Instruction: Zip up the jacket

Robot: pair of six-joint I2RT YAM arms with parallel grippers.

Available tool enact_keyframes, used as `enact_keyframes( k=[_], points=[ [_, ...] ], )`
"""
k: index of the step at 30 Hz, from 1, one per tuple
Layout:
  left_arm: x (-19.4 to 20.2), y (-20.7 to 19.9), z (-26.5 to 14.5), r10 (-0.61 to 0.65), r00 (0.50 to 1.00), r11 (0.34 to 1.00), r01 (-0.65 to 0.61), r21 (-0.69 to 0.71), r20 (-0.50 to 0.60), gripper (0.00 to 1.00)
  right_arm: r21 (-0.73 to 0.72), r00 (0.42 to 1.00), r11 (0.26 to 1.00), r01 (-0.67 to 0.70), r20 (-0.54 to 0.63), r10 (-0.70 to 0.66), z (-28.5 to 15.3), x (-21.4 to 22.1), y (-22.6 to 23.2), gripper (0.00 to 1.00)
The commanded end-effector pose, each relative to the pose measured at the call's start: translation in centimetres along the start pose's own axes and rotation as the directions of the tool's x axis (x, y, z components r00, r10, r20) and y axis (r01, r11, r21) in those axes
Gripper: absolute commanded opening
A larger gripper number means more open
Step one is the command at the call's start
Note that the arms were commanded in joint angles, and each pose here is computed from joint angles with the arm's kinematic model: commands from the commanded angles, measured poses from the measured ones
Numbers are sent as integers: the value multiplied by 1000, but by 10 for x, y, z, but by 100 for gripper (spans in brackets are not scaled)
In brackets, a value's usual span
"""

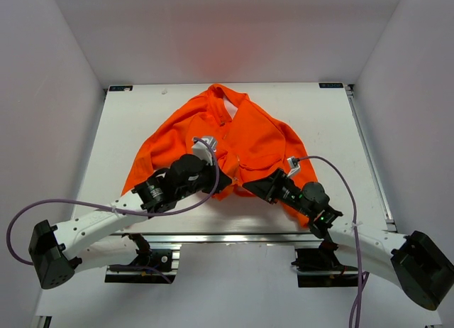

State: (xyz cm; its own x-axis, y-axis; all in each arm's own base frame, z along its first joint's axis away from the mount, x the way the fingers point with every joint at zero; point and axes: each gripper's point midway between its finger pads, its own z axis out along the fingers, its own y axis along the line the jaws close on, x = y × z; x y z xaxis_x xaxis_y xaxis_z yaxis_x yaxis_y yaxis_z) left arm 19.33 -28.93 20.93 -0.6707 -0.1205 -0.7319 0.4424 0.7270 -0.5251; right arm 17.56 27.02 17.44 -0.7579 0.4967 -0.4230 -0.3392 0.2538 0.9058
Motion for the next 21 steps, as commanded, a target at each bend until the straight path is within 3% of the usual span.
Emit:
enact_keyframes(
  k=[1,13,21],
  points=[
    [-23,-21,-10,-6,996,995,-2,99,86,0,-139,998,988,-64,18,67,-1,-8,34,86],
    [-19,-26,-9,-18,996,990,6,139,83,0,-231,980,953,-198,-65,188,7,6,49,83],
    [-12,-29,-9,-31,997,985,19,174,67,0,-289,975,931,-221,-46,218,15,-1,58,80]
  ],
)
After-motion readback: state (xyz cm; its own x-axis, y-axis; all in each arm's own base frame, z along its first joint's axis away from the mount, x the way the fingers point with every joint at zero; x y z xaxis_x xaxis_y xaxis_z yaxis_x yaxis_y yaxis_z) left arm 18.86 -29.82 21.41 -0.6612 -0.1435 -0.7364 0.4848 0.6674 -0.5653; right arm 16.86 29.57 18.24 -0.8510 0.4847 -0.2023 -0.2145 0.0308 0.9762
